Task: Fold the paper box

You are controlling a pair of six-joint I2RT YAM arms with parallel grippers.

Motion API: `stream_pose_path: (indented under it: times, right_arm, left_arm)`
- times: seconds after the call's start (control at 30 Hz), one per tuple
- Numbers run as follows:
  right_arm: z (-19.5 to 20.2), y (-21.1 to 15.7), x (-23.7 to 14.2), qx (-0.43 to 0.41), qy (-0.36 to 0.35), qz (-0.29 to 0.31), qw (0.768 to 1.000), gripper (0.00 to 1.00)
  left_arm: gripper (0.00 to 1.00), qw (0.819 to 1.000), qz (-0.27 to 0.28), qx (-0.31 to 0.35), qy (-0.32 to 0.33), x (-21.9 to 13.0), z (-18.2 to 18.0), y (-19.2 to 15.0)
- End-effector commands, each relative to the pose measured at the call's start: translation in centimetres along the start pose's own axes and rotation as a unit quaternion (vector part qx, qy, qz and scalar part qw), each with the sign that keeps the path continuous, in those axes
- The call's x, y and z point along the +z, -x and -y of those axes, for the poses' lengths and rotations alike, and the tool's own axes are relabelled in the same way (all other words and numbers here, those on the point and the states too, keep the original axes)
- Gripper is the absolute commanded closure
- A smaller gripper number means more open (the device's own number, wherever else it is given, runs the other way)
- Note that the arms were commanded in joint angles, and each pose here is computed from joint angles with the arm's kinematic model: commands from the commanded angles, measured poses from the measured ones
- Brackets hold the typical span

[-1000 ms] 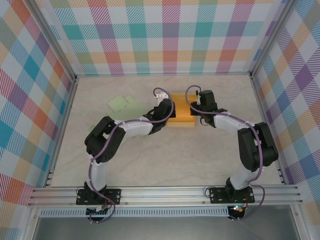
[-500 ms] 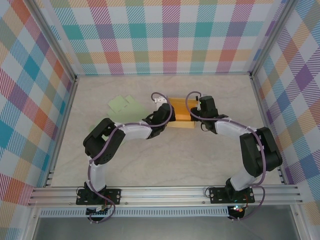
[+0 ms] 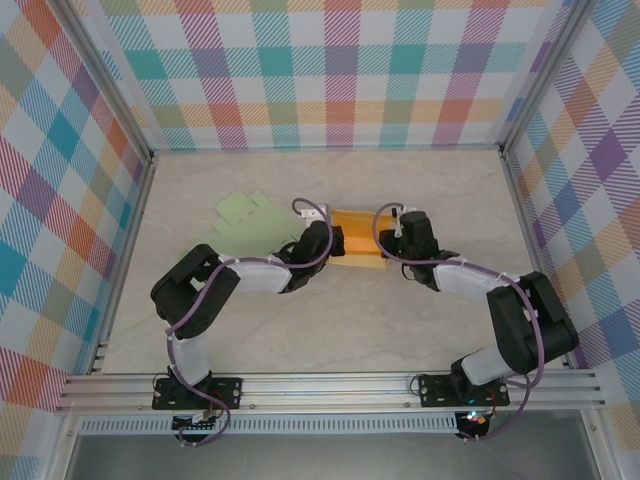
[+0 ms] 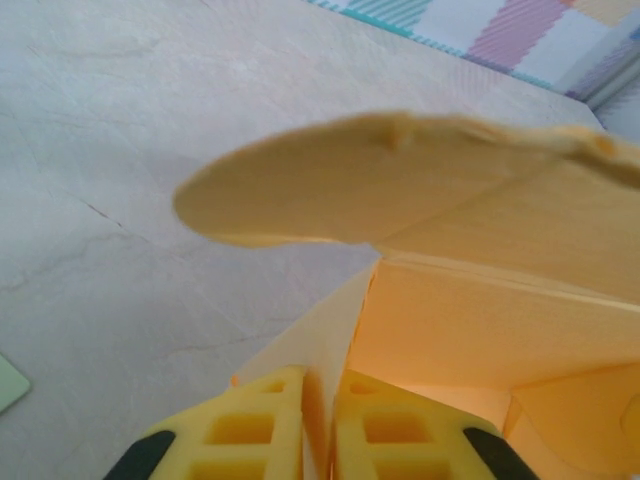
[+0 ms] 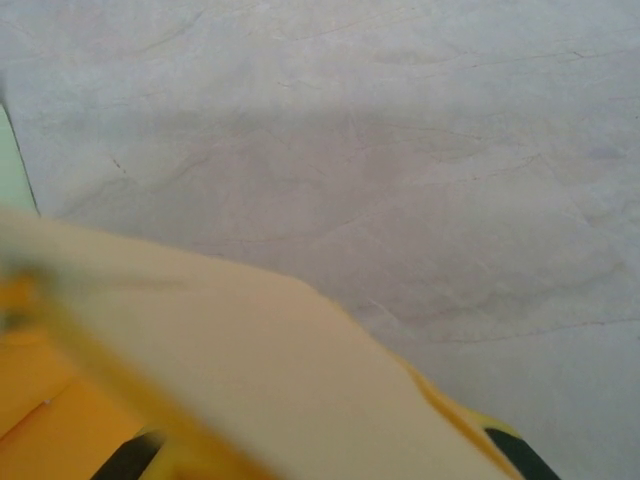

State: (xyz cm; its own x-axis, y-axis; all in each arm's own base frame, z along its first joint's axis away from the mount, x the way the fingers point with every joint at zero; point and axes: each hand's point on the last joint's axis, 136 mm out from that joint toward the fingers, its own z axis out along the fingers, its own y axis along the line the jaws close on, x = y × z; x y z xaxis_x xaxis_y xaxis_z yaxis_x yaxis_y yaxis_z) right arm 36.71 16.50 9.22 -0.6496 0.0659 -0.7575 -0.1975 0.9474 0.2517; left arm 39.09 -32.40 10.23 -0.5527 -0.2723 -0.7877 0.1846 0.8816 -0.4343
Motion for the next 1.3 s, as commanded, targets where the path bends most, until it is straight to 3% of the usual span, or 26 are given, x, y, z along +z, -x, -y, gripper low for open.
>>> stream_pose_path:
  times: [0.0, 0.17, 0.43, 0.63, 0.9, 1.27]
  right_arm:
    - [-1.2, -3.2, -0.2, -0.011, 0.025, -0.036, 0.999, 0.82]
    - [-0.8, -3.9, -0.3, -0.025, 0.010, -0.025, 0.999, 0.82]
    - [-0.1, -4.8, -0.3, -0.028, -0.008, -0.022, 0.999, 0.81]
    - [0.0, -5.0, -0.3, -0.027, -0.009, -0.023, 0.999, 0.81]
    - [-0.2, -5.1, -0.4, -0.025, -0.008, -0.027, 0.999, 0.79]
    - [0.0, -4.9, -1.6, -0.024, -0.013, -0.033, 0.999, 0.64]
  left_arm:
    - [0.80, 0.996, -0.059, 0.014, -0.063, -1.3, 2.2, -4.0]
    - [0.66, 0.994, -0.049, 0.031, -0.089, -2.6, 2.6, -4.0]
    - [0.32, 0.994, -0.039, 0.049, -0.093, -5.0, 2.0, -3.4]
    - [0.17, 0.995, -0.035, 0.063, -0.066, -6.8, 0.4, -3.6]
    - [0.11, 0.995, -0.045, 0.087, -0.029, -9.3, -1.3, -4.5]
    - [0.12, 0.987, -0.003, 0.144, 0.074, -14.6, -3.1, -3.3]
